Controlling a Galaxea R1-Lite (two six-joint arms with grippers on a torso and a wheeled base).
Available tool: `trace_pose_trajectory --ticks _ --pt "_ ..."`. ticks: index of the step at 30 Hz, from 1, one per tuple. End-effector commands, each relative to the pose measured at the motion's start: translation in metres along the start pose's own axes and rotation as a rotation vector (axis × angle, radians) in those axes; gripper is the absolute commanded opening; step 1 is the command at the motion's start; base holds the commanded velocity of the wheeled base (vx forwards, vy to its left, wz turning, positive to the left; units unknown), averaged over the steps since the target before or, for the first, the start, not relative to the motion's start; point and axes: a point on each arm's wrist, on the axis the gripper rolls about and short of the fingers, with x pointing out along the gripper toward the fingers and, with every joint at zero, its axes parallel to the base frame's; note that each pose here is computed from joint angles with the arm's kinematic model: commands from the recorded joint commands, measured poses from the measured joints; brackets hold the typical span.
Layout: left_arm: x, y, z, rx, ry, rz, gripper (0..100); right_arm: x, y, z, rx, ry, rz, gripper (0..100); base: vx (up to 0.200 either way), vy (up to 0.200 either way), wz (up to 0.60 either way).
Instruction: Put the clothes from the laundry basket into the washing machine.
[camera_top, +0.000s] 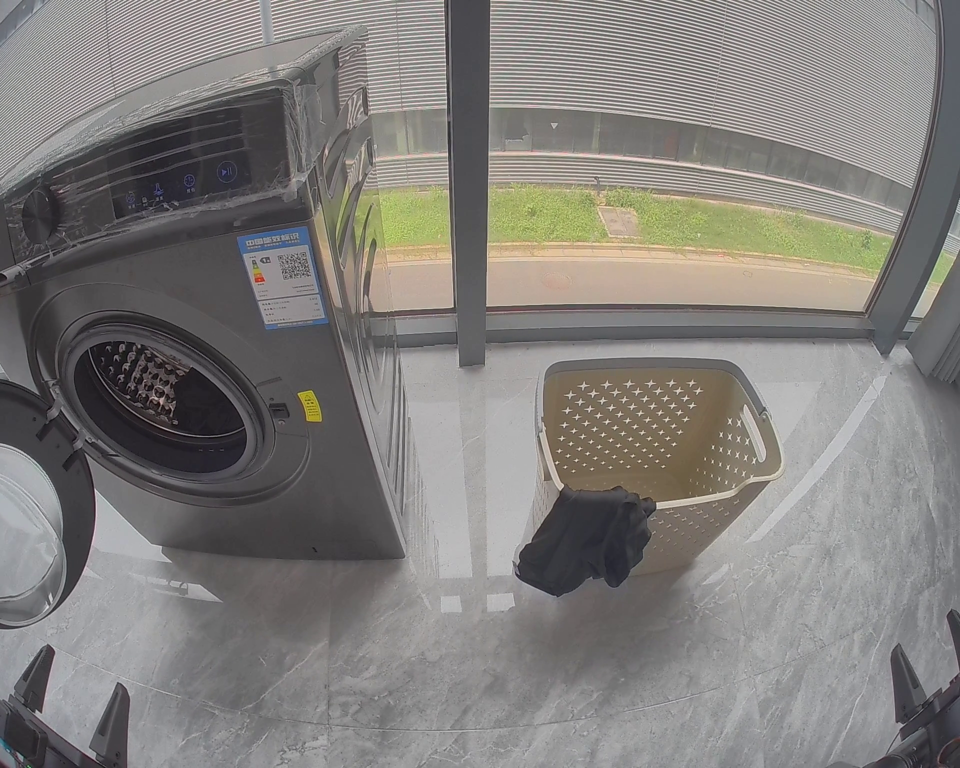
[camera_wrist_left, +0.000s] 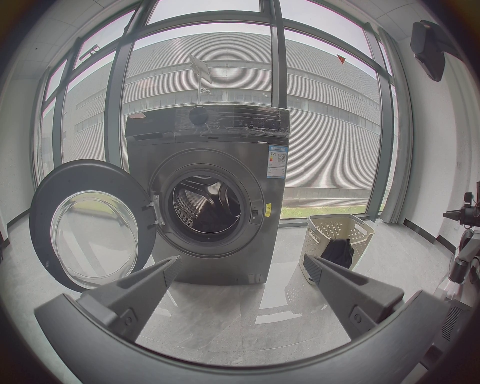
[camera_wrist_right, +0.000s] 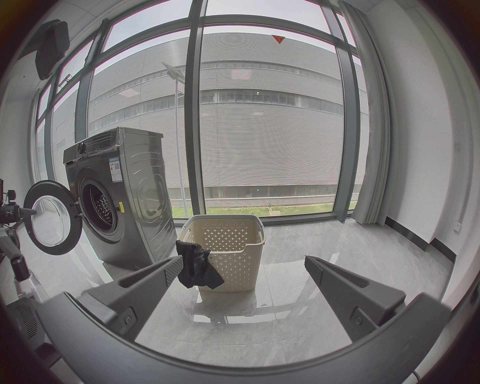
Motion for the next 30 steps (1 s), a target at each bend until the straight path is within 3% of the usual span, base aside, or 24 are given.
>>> trace_pose_trajectory --ticks 1,6,8,10,11,12,13,14,16,17,18,19,25,27,30 --pt "0.000 0.000 -0.005 0.005 0.000 0.001 100 0.001 0.000 -0.005 -0.007 0.016 0.008 100 0.000 -0.200 0.00" --pt "0.000 0.000 -0.005 0.005 0.000 0.000 100 0.001 0.001 -0.005 -0.019 0.011 0.034 100 0.000 -0.080 0.00" --pt "0.000 0.000 -0.005 0.004 0.000 0.000 100 0.000 0.001 0.003 -0.006 -0.034 0.041 100 0.000 0.000 0.00" --pt "0.000 0.000 -0.005 0.001 0.000 0.000 100 -0.011 0.001 0.040 0.029 -0.162 0.052 100 0.000 0.000 0.00" --pt "0.000 0.000 -0.005 0.001 0.000 0.003 100 -0.018 0.000 0.069 0.053 -0.215 0.076 100 0.000 0.000 0.00" --pt "0.000 0.000 -0.005 0.001 0.000 0.001 100 -0.018 0.000 0.070 0.055 -0.216 0.080 100 0.000 0.000 0.00" --pt "0.000 0.000 -0.005 0.001 0.000 0.001 100 -0.011 0.000 0.094 0.074 -0.171 0.121 100 0.000 0.000 0.00" --pt "0.000 0.000 -0.005 0.001 0.000 0.001 100 -0.004 0.000 0.099 0.077 -0.112 0.170 100 0.000 0.000 0.00" --pt "0.000 0.000 -0.005 -0.001 0.000 0.001 100 0.007 0.002 0.096 0.077 -0.011 0.274 100 0.000 0.000 0.00" --pt "0.000 0.000 -0.005 -0.001 0.000 0.001 100 0.007 0.002 0.096 0.077 -0.011 0.274 100 0.000 0.000 0.00" --pt "0.000 0.000 -0.005 0.001 0.000 0.003 100 0.017 0.004 0.094 0.080 0.052 0.342 100 0.000 0.000 0.00" --pt "0.000 0.000 -0.005 0.002 0.000 0.001 100 0.036 0.008 0.088 0.080 0.175 0.418 100 0.000 0.000 0.00" --pt "0.000 0.000 -0.005 0.005 0.000 0.001 100 0.090 0.030 0.083 0.066 0.394 0.574 100 0.033 0.000 0.00" --pt "0.000 0.000 -0.005 0.005 0.000 0.000 100 0.108 0.038 0.074 0.060 0.490 0.596 100 0.200 0.000 0.00" --pt "0.000 0.000 -0.005 0.004 0.000 0.000 100 0.128 0.047 0.066 0.056 0.559 0.597 100 0.200 0.000 0.00"
